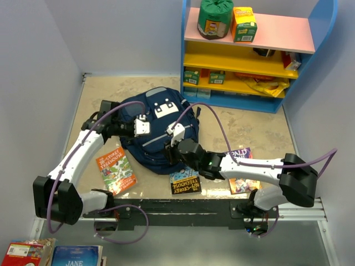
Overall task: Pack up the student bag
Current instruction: Zip the student bag at the center of the board.
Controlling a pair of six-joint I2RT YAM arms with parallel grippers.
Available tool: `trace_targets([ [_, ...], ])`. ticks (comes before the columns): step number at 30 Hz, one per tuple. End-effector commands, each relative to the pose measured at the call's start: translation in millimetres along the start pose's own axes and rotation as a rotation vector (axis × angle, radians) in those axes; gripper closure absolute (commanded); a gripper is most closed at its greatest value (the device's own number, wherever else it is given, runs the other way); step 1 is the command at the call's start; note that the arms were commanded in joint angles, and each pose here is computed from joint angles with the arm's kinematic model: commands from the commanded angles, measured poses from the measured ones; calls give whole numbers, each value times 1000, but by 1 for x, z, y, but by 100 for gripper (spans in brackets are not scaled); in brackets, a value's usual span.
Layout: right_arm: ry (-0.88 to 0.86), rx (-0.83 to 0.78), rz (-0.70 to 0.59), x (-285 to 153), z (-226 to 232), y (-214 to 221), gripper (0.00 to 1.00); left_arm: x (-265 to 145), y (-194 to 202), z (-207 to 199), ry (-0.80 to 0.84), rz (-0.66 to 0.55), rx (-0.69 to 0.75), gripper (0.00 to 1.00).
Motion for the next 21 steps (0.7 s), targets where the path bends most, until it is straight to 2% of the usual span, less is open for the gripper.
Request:
trace_targets([
  [1,36,28,-53,-9,-1,-7,70,6,-2,-5,99,-24,0,44],
  [2,39,30,-65,-11,-2,-8,70,10,-1,-10,122,-24,-8,33],
  [4,51,42,-90,-19,-5,-11,70,16,-4,-12,124,-28,-9,21],
  [7,81,74,-127,-32,-11,-15,69,30,-6,-21,137,-22,-19,16],
  [16,107,121,-152,-58,-25,-11,68,58,-1,-23,85,81,-5,15],
  [17,102,126,-156,-60,-25,-12,70,59,2,-19,48,127,-14,16],
  [21,93,139,-158,-62,-25,-11,74,62,5,-7,-50,179,-30,26],
])
Point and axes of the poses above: each gripper's point midway between its finger pads, its own x axis out along the fingers, its own z axis along the line the jaws close on, y = z × x, the point moved 10 cm from there along -x, back along the fingers, and after that the axes turned 11 degrees about x, right-handed, at the moved point
